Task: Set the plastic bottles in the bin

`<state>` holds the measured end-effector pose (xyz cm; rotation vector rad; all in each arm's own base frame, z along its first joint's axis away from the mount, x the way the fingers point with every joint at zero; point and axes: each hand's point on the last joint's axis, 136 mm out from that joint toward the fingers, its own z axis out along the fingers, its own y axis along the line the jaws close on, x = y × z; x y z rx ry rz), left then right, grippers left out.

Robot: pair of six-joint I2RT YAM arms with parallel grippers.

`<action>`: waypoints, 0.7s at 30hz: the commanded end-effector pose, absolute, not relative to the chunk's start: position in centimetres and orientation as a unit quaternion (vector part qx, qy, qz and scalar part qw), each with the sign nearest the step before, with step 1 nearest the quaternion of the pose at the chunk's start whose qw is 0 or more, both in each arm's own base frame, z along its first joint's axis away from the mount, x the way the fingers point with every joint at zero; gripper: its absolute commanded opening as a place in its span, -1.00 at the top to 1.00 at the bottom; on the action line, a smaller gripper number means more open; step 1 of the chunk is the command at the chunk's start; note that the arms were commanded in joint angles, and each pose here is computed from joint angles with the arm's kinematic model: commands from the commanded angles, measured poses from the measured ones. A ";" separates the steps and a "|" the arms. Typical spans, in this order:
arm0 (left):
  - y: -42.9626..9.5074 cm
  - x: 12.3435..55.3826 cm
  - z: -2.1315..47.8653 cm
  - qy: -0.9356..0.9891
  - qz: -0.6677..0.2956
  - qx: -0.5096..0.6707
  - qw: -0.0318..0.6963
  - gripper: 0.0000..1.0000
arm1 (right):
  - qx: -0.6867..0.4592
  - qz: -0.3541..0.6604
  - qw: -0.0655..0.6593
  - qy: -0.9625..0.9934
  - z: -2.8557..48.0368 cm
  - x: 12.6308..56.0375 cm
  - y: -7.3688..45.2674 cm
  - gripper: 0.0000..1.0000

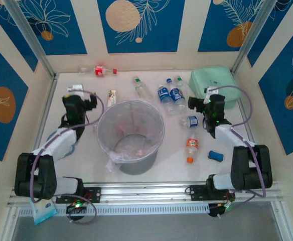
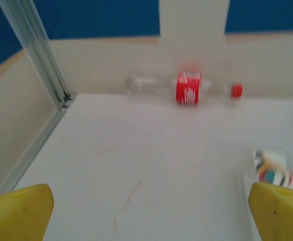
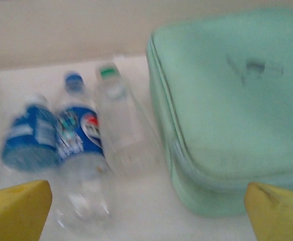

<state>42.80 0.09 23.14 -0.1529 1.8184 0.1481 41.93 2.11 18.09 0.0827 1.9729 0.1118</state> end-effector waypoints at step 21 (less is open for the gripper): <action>0.7 66.0 14.2 0.735 -0.323 -0.446 0.396 -0.89 | 0.134 0.235 0.283 0.920 20.2 34.8 7.8 -0.98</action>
